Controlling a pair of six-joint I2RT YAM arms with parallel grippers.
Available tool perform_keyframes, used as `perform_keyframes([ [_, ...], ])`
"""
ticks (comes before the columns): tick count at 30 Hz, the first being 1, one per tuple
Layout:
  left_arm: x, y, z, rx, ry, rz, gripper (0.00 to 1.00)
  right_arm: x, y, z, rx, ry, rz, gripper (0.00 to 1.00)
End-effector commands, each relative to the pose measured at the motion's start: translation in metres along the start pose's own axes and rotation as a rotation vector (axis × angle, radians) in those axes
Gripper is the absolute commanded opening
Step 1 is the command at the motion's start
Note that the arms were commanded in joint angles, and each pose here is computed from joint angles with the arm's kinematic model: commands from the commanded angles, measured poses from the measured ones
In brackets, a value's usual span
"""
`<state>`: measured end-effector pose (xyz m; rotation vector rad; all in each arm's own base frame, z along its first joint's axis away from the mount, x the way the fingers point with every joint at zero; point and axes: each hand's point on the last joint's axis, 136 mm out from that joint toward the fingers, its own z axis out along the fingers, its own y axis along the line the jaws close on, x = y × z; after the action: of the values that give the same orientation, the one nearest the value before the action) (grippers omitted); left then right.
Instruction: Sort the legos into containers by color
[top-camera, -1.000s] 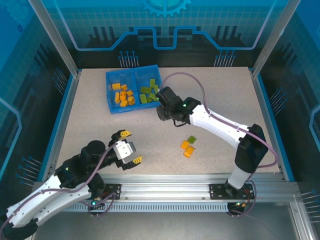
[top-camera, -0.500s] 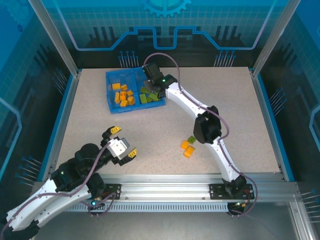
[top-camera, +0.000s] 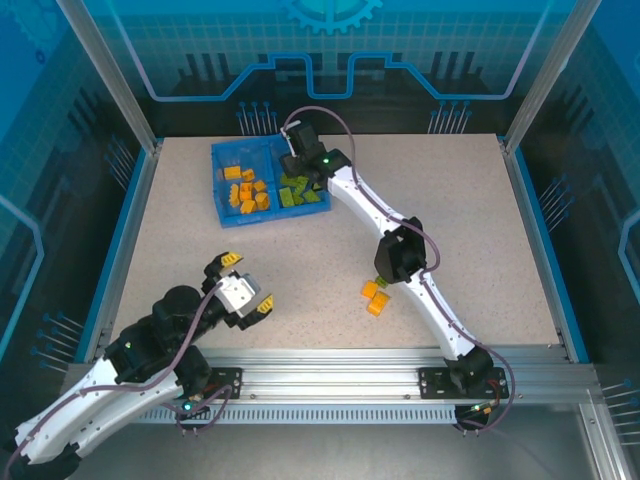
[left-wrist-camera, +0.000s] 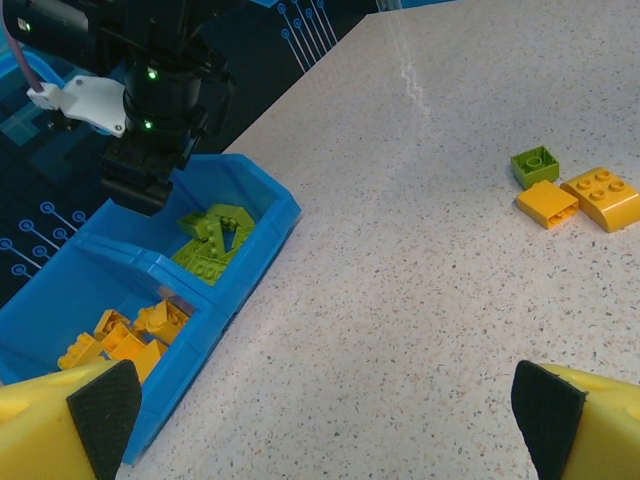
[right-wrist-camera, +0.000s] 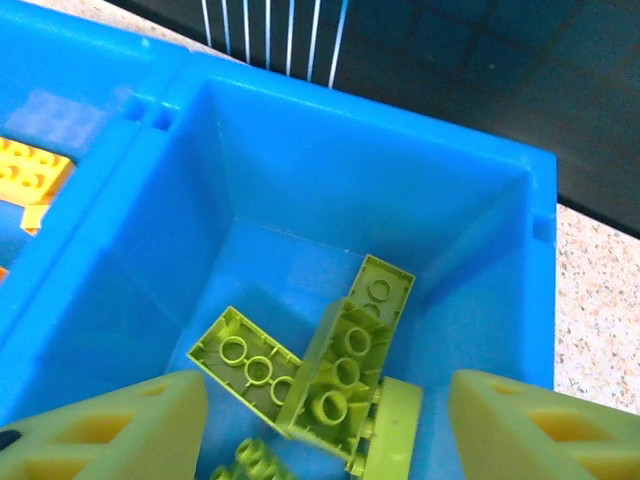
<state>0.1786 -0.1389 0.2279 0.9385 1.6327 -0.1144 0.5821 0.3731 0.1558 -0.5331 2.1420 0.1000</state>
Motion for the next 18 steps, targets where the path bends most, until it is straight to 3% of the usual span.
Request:
perform_keyframes([
  [1,-0.006,0.005,0.005,-0.021,-0.023,-0.054,0.99,-0.065,-0.006,-0.069,-0.041,-0.122,0.017,0.66],
  [6,-0.010,0.016,0.013,-0.072,-0.039,-0.160,0.99,-0.076,-0.017,-0.146,-0.094,-0.080,0.078,0.69],
  [10,-0.021,0.029,0.023,-0.116,-0.010,-0.393,0.99,-0.049,-0.026,-0.209,-0.177,-0.014,0.110,0.76],
  [14,-0.019,0.025,0.043,-0.111,0.172,-0.716,0.99,0.006,-0.042,-0.265,-0.251,0.053,0.198,0.80],
  [18,-0.020,0.000,0.069,-0.067,0.347,-0.836,0.99,0.073,-0.073,-0.309,-0.188,0.082,0.331,0.86],
])
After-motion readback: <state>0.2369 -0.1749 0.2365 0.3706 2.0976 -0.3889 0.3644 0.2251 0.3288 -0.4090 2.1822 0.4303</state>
